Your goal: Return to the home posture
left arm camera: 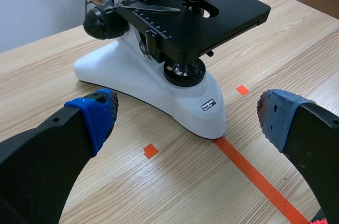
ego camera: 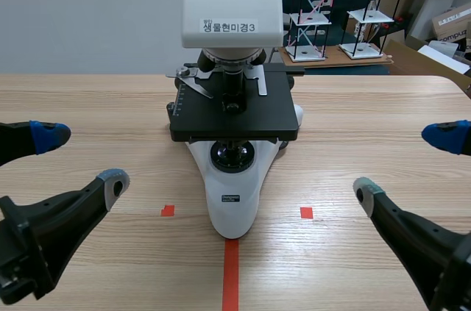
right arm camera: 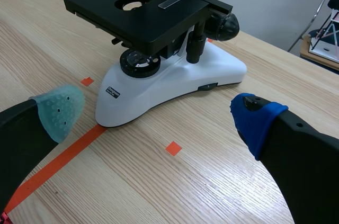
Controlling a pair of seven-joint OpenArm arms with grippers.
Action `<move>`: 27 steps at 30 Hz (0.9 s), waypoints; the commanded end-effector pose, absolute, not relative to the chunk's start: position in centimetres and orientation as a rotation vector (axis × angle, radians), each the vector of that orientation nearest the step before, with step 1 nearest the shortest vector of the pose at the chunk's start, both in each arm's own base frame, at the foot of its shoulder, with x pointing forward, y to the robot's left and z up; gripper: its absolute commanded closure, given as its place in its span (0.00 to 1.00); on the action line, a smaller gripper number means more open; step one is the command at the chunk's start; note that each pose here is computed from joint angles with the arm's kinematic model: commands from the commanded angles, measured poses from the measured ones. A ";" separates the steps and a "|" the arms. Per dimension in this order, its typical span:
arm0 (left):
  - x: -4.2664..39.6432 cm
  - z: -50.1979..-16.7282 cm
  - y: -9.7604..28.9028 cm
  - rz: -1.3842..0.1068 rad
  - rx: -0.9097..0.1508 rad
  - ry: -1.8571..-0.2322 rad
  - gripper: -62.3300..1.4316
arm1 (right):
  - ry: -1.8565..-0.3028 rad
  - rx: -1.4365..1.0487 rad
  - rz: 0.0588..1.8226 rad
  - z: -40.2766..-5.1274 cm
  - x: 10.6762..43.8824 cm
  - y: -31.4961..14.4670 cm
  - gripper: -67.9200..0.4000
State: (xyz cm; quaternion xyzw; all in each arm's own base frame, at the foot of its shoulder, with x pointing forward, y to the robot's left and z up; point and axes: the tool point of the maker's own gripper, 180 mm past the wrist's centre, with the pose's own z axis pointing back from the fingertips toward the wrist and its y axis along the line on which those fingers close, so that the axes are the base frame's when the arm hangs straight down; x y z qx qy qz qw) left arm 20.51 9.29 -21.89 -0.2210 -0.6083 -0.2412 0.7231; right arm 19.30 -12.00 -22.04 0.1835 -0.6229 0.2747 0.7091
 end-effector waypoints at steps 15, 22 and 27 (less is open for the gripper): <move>20.5 -21.5 9.4 -0.524 -0.493 -1.359 0.11 | -1.410 0.414 0.602 -21.5 19.6 -12.1 0.10; 20.5 -21.5 9.4 -0.524 -0.493 -1.359 0.11 | -1.421 0.416 0.601 -21.3 19.7 -12.1 0.10; 20.5 -21.5 9.4 -0.524 -0.493 -1.359 0.11 | -1.424 0.418 0.601 -21.2 19.7 -12.0 0.10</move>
